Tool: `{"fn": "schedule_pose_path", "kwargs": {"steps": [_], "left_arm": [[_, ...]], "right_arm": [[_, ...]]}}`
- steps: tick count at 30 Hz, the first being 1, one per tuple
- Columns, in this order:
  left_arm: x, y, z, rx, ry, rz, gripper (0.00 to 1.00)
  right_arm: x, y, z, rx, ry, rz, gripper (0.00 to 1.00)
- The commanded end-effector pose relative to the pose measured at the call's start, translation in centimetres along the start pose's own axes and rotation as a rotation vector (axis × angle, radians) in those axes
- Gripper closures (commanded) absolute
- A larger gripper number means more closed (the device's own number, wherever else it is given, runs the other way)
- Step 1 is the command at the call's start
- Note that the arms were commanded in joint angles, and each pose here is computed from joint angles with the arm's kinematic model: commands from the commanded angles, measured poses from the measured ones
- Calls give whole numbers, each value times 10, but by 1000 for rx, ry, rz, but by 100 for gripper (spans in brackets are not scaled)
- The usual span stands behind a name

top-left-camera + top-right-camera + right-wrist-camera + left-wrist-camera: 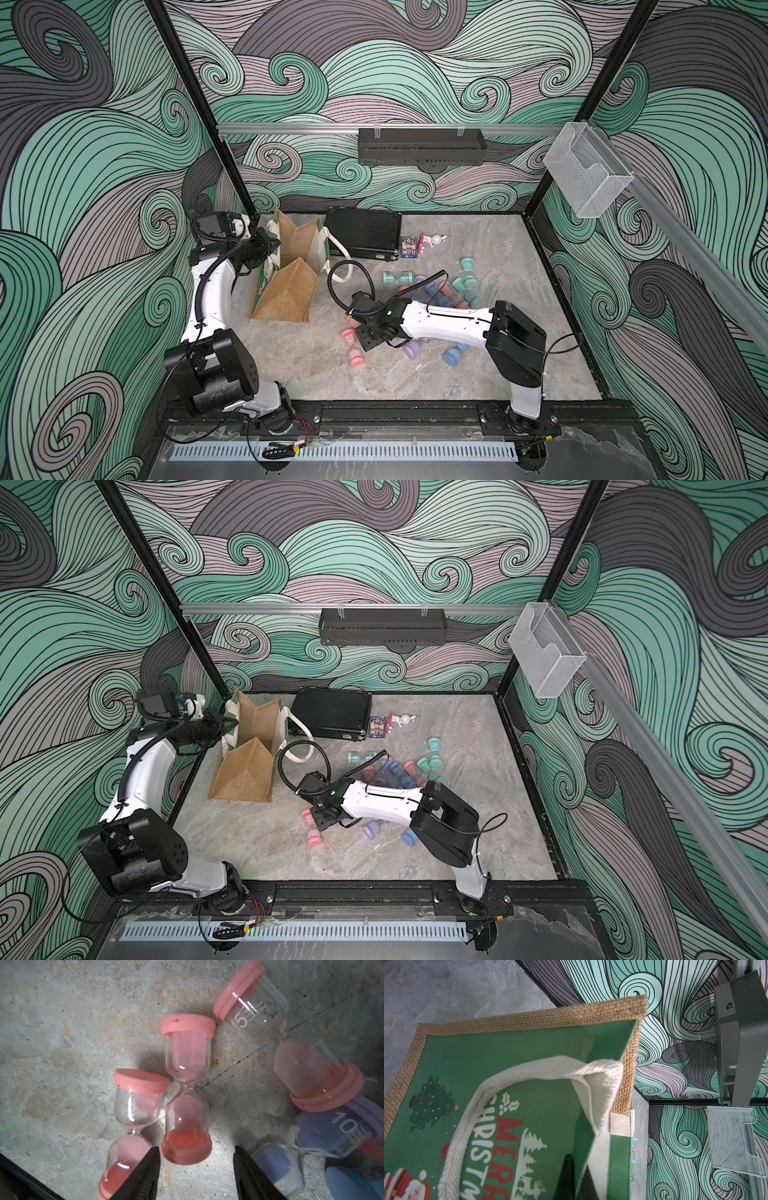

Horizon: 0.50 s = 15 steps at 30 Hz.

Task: Put the hourglass into the canvas bag
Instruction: Pick up the hourglass from the center of the board.

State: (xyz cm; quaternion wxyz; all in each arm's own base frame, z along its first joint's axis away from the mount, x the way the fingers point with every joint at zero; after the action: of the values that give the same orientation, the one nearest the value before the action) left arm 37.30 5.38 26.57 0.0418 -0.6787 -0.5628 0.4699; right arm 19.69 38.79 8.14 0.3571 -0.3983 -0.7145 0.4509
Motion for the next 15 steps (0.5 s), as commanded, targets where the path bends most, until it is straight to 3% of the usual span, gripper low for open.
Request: {"fn": "schedule_pose_path", "kwargs": {"steps": [1, 9, 15], "left_arm": [[-9, -5, 0, 13, 38, 44, 100], [-15, -7, 1, 11, 70, 77, 100], [-18, -7, 0, 11, 75, 94, 100]], "right_arm": [[11, 5, -6, -10, 3, -18, 41], [7, 25, -1, 5, -23, 27, 46], [3, 30, 0, 5, -45, 50, 57]]}}
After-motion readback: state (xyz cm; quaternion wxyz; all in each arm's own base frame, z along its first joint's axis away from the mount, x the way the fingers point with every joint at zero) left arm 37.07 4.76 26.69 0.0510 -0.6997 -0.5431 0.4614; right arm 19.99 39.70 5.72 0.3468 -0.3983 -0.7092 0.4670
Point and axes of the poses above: each gripper's point midway between its finger pads, its own y axis out along the fingers, its own x axis along the line the jaws close on, z = x × y, the point moved 3 cm from there along -y, back along the fingers, and after that the axes turned 11 degrees about y, right-handed, at the moved point
